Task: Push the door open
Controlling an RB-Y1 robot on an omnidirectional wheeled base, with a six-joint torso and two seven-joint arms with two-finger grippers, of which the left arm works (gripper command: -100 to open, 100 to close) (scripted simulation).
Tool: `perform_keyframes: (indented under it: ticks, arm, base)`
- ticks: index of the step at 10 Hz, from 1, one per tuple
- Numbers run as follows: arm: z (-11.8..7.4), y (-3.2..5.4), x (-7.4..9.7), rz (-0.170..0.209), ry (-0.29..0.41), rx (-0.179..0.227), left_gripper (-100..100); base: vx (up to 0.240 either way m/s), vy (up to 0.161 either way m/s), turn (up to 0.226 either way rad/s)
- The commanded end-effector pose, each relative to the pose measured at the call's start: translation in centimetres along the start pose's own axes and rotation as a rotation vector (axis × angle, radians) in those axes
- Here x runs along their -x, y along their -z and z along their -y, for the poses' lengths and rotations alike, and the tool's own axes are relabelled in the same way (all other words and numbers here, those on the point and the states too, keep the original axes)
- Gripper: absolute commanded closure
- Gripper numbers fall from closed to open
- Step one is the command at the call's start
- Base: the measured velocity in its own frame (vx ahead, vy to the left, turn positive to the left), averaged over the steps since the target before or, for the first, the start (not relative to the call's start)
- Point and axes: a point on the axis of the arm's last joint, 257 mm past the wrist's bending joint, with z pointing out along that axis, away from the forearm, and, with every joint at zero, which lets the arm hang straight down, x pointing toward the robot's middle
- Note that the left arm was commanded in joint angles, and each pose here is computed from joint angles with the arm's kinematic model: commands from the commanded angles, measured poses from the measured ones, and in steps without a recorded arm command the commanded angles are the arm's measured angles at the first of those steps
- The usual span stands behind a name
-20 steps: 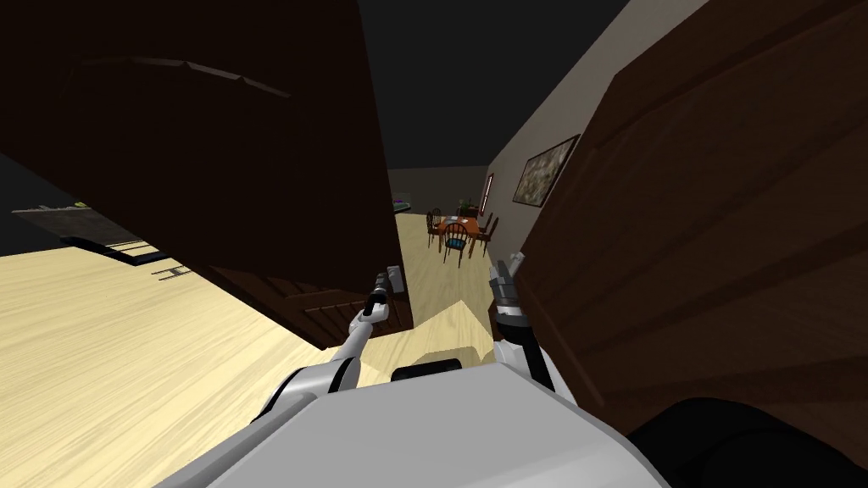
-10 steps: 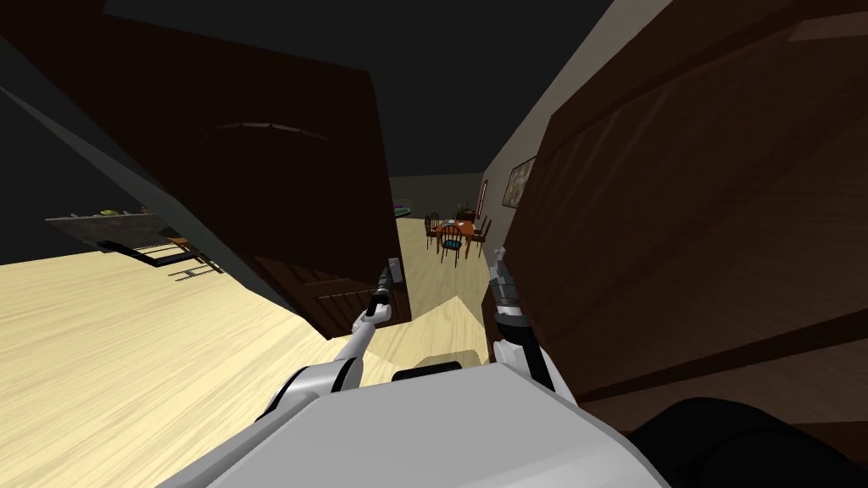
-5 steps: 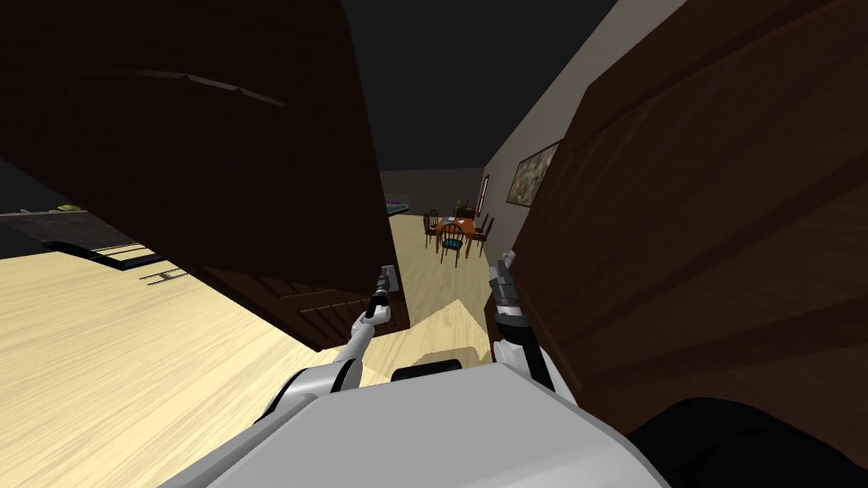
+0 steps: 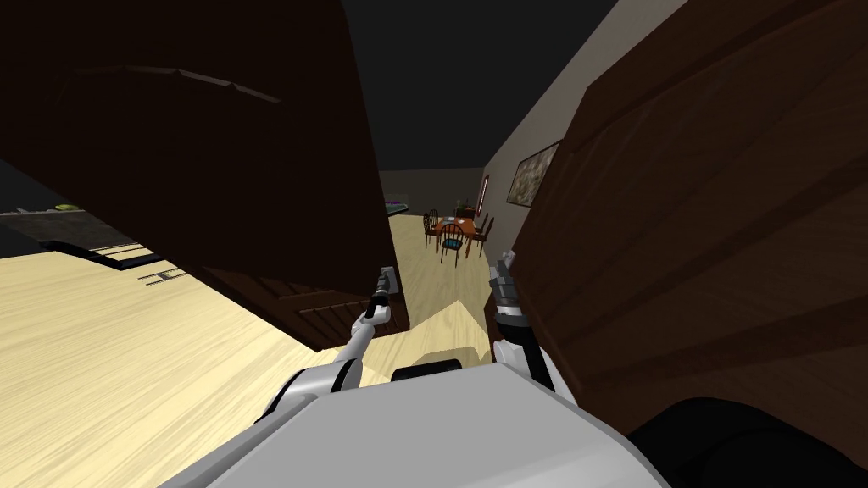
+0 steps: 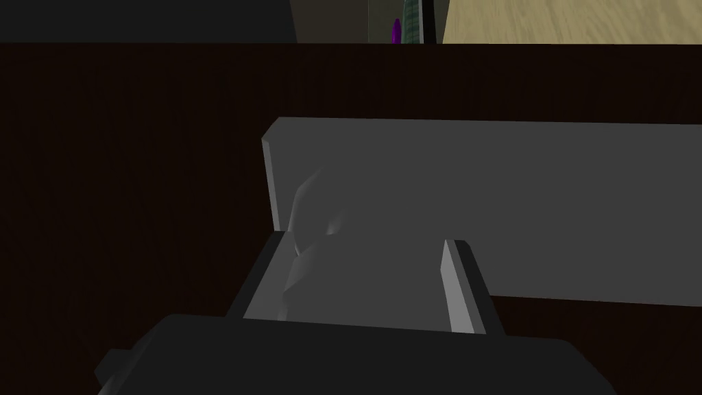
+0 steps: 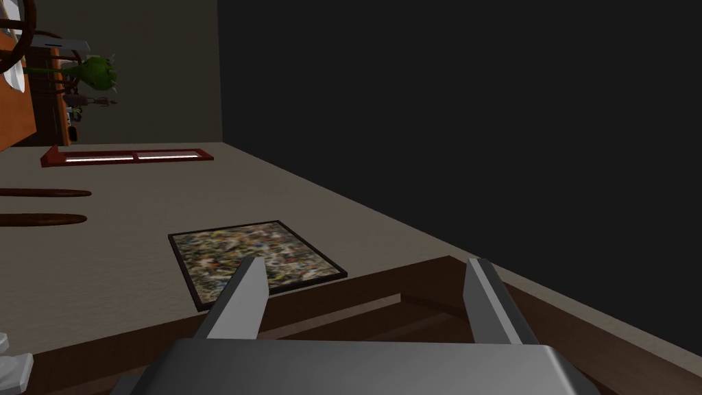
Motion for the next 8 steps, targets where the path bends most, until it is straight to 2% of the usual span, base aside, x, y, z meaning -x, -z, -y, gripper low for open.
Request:
perform_keyframes:
  ticks: [1, 2, 3, 5, 8]
  arm:
    - [0.1, -0.04, 0.0, 0.000, 0.000, -0.002, 100]
    - [0.1, -0.04, 0.0, 0.000, 0.000, -0.002, 100]
    - [-0.2, 0.05, 1.0, 0.016, -0.002, 0.005, 100]
    - [-0.2, 0.03, 1.4, 0.023, -0.003, 0.006, 100]
    - [-0.2, -0.02, 3.6, 0.061, -0.005, 0.007, 100]
  base:
    - [-0.013, -0.001, 0.003]
    - [0.000, 0.000, 0.000]
    - [0.076, -0.026, 0.023]
    - [0.136, -0.043, 0.036]
    - [0.176, -0.067, 0.044]
